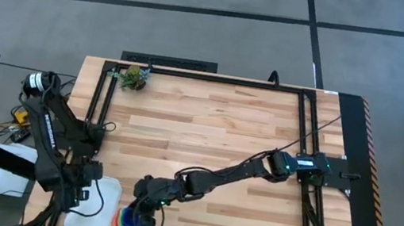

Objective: Nest measuring cups in basket
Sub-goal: Put the nested measuring cups into the white bin

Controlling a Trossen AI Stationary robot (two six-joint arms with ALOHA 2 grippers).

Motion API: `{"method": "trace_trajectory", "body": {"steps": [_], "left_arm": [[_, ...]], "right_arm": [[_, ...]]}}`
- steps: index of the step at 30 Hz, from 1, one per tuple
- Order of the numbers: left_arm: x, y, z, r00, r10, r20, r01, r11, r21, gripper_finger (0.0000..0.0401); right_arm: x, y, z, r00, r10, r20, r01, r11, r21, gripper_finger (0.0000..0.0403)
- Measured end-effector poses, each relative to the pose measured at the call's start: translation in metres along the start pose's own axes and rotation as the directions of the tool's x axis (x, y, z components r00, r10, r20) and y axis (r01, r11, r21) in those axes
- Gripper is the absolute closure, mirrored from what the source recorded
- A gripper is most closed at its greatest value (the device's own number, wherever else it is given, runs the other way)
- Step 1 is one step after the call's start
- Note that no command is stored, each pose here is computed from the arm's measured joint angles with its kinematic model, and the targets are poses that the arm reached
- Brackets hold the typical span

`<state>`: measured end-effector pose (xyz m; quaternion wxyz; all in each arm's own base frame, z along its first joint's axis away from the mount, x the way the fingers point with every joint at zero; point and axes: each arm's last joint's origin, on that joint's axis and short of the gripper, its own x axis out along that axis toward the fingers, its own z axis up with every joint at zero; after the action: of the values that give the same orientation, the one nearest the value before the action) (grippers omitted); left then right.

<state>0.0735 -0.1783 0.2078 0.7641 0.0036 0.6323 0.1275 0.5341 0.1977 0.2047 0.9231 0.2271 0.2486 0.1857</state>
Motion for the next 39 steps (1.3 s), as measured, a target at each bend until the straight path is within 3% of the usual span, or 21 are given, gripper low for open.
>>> {"method": "trace_trajectory", "body": {"steps": [6, 14, 18, 20, 25, 33, 39], "left_arm": [[0.022, 0.006, -0.007, 0.998, 0.035, -0.051, -0.036, 0.999, -0.010, 0.0291], [0.024, 0.003, 0.006, 0.997, 0.007, 0.083, 0.000, 0.997, -0.083, 0.0370], [0.026, 0.001, 0.020, 0.992, -0.025, 0.122, 0.049, 0.978, -0.202, 0.0394], [0.027, 0.000, 0.026, 0.991, -0.044, 0.130, 0.075, 0.967, -0.242, 0.0390], [0.028, -0.004, 0.034, 0.985, -0.086, 0.152, 0.117, 0.972, -0.202, 0.0373], [0.021, -0.003, 0.043, 0.980, -0.068, 0.189, 0.102, 0.979, -0.176, 0.0350], [0.008, -0.004, 0.047, 0.974, -0.066, 0.218, 0.101, 0.983, -0.154, 0.0310]], "right_arm": [[-0.003, 0.004, 0.004, 1.000, 0.005, 0.010, -0.005, 1.000, -0.001, 0.0301], [-0.004, 0.003, 0.003, 1.000, -0.009, -0.012, 0.010, 1.000, 0.019, 0.0301], [-0.004, 0.002, 0.002, 1.000, -0.019, -0.014, 0.019, 0.999, 0.033, 0.0301], [-0.004, 0.003, 0.002, 0.999, -0.035, -0.006, 0.035, 0.999, 0.037, 0.0301], [-0.004, 0.001, 0.001, 0.996, -0.088, 0.010, 0.087, 0.995, 0.057, 0.0301], [-0.009, -0.026, 0.019, 0.989, -0.133, 0.059, 0.128, 0.989, 0.080, 0.0301], [-0.016, -0.051, 0.032, 0.980, -0.179, 0.089, 0.170, 0.981, 0.095, 0.0301]]}}
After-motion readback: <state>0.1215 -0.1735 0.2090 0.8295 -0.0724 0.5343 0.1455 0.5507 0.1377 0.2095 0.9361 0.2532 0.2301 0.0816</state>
